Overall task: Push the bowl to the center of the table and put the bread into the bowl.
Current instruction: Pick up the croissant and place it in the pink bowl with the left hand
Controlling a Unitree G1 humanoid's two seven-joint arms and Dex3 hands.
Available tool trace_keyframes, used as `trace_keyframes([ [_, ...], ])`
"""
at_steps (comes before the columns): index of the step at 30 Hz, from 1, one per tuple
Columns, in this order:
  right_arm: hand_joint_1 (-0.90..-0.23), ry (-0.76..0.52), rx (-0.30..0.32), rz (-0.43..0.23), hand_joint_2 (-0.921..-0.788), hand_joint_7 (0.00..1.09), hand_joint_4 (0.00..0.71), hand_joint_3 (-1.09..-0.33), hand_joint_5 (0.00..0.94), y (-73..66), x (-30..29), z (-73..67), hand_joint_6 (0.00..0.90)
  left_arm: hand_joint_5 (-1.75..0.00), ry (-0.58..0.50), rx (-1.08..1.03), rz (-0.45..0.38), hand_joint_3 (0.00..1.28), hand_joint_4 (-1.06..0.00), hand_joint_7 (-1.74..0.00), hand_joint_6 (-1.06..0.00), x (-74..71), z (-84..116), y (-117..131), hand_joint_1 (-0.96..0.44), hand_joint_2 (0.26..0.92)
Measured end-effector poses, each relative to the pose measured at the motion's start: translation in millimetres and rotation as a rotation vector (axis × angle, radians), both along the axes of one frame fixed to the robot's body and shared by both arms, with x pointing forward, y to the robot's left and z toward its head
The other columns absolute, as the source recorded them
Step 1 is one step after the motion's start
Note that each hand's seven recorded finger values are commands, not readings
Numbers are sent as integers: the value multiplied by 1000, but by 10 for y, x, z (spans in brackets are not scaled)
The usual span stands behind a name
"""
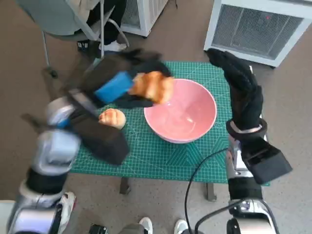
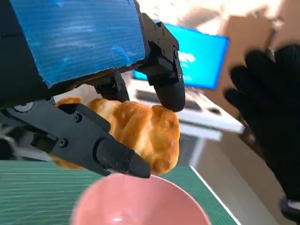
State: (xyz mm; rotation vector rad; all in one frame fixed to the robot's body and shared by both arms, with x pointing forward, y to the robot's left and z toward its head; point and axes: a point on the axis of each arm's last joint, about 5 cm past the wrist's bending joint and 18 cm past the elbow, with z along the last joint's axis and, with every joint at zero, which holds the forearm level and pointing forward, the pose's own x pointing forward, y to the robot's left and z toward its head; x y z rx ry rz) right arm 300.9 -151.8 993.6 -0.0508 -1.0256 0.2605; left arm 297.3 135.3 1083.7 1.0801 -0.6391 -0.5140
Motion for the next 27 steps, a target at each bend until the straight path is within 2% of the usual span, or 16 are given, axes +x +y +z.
trace_keyframes([
  [7, -545, -2, -2, -9, -921, 725, 331, -762, 5, -31, -14, -8, -1, -1186, 115, 61, -6, 97, -690, -1217, -558, 268, -226, -202, -1, 921],
  [14, -546, -2, 0, -11, -921, 739, 331, -760, 5, -38, -23, -17, -1, -1150, 224, 108, 30, 108, -681, -1279, -542, 415, -495, -330, -1, 921],
  [16, -542, -4, 2, -12, -921, 740, 334, -760, 6, -41, -26, -16, -1, -1171, 250, 123, 32, 131, -654, -1312, -515, 435, -566, -353, -1, 921],
  [18, -538, -4, 4, -12, -921, 740, 335, -760, 7, -43, -29, -16, -1, -1251, 276, 134, 32, 207, -583, -1401, -415, 449, -626, -369, -1, 921],
  [19, -534, -5, 4, -12, -921, 740, 337, -760, 8, -44, -30, -17, -1, -1004, 290, 138, 32, 214, -475, -1178, -308, 455, -652, -374, -32, 905],
  [20, -533, -5, 5, -12, -921, 740, 337, -761, 8, -44, -30, -17, -1, -878, 306, 146, 30, 208, -457, -1071, -285, 459, -676, -377, -42, 904],
  [22, -527, -5, 7, -13, -921, 740, 340, -761, 9, -46, -32, -18, -1, -429, 348, 168, 24, 163, -280, -754, -163, 467, -714, -374, -89, 908],
  [23, -525, -4, 11, -13, -921, 739, 341, -761, 10, -48, -32, -20, -1, -277, 370, 180, 19, 140, -190, -661, -107, 470, -726, -370, -115, 903],
  [27, -521, -1, 14, -14, -921, 739, 343, -762, 11, -55, -37, -29, -1, -76, 479, 217, 5, 94, -69, -537, -30, 489, -752, -348, -194, 885],
])
